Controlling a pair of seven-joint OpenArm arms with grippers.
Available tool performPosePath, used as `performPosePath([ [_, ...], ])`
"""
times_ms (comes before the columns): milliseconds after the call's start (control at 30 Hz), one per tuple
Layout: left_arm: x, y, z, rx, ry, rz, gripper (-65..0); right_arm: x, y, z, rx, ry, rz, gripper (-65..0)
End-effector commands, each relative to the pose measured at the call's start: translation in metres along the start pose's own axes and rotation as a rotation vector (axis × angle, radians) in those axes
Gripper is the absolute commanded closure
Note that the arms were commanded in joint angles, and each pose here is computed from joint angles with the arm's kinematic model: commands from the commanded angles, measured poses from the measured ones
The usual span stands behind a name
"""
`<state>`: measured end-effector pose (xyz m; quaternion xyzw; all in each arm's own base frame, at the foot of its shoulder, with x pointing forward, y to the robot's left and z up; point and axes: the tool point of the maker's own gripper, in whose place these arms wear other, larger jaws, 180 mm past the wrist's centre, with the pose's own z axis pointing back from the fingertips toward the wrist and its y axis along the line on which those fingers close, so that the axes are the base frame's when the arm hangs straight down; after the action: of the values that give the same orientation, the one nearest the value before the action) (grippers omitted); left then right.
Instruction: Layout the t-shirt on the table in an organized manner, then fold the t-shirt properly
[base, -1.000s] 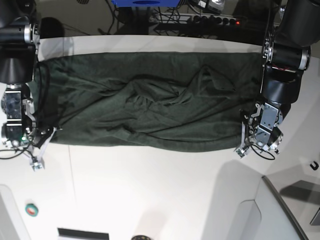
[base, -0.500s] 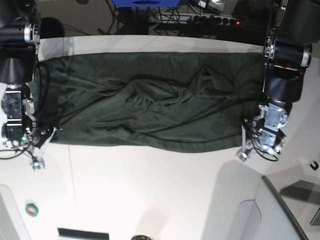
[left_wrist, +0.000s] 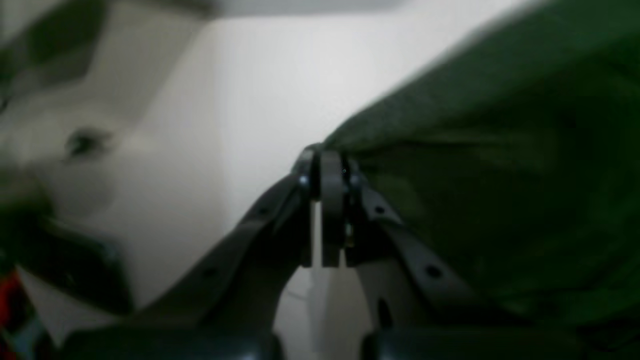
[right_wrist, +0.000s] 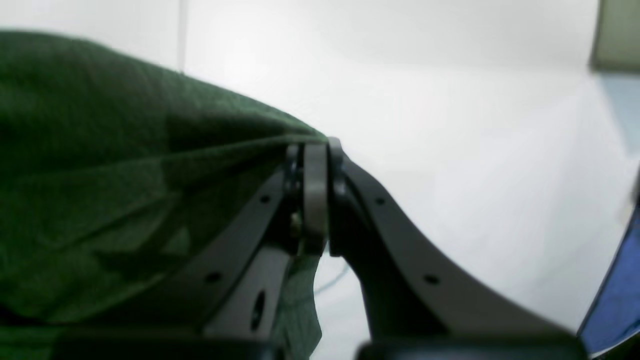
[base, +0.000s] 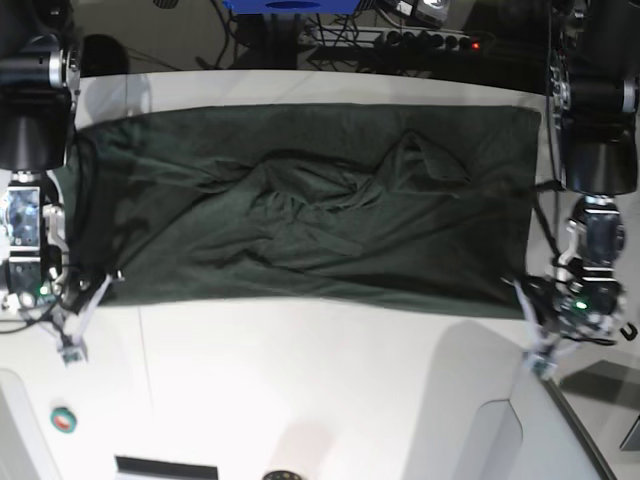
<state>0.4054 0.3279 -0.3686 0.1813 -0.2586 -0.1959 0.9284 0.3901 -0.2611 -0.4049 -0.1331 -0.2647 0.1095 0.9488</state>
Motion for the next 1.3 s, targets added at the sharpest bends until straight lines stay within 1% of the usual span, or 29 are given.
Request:
performPosePath([
  [0,0.015,0.019,0.009,0.039,-0.045,0.019,0.0,0.03,-0.02,0.01,-0.042,-0.073,-0.002,0.0],
  [133,0.024,0.029,0.013,0.053,-0.065,0.038,0.0,0.046,-0.027,0.011,-0.048,-0.091,-0.014,0.0],
  [267,0.03,0.033,0.015,0.058,-0.078,0.046,0.0,0.057,-0.032,0.008,-0.044,-0.086,-0.029,0.0],
  [400,0.042,0.038,0.019,0.063,-0.103,0.057,0.0,0.053,-0.029,-0.002,-0.023,-0.05,-0.042,0.0],
  [500,0.047,0.037,0.02,0.064,-0.112,0.057,0.0,0.049,-0.024,-0.012,-0.004,-0.056,-0.047,0.0],
  [600,0.048,0.036,0.02,0.062,-0.113,0.057,0.0,0.036,-0.016,-0.023,0.018,-0.035,-0.053,0.0],
  [733,0.046,0.031,0.018,0.049,-0.114,0.061,0.0,0.028,-0.01,-0.033,0.037,-0.042,-0.059,0.0],
  [800,0.049,0.024,0.017,0.036,-0.118,0.063,0.0,0.025,-0.009,-0.035,0.042,-0.037,-0.06,0.0],
  [900,0.035,0.011,0.014,0.022,-0.098,0.047,0.0,0.018,-0.007,-0.037,0.043,-0.025,-0.058,0.0],
  [967,0.026,0.0,0.017,0.02,-0.097,0.021,0.0,0.012,-0.005,-0.038,0.045,-0.016,-0.055,0.0],
  [1067,0.005,-0.024,0.026,0.007,-0.062,-0.023,0.0,-0.006,0.002,-0.042,0.055,0.018,-0.051,0.0],
  [1200,-0.016,-0.051,0.039,-0.012,-0.068,-0.076,0.0,-0.027,0.01,-0.045,0.067,0.05,-0.051,0.0],
  [1267,-0.03,-0.064,0.044,-0.026,-0.058,-0.097,0.0,-0.034,0.021,-0.046,0.085,0.061,-0.053,0.0],
])
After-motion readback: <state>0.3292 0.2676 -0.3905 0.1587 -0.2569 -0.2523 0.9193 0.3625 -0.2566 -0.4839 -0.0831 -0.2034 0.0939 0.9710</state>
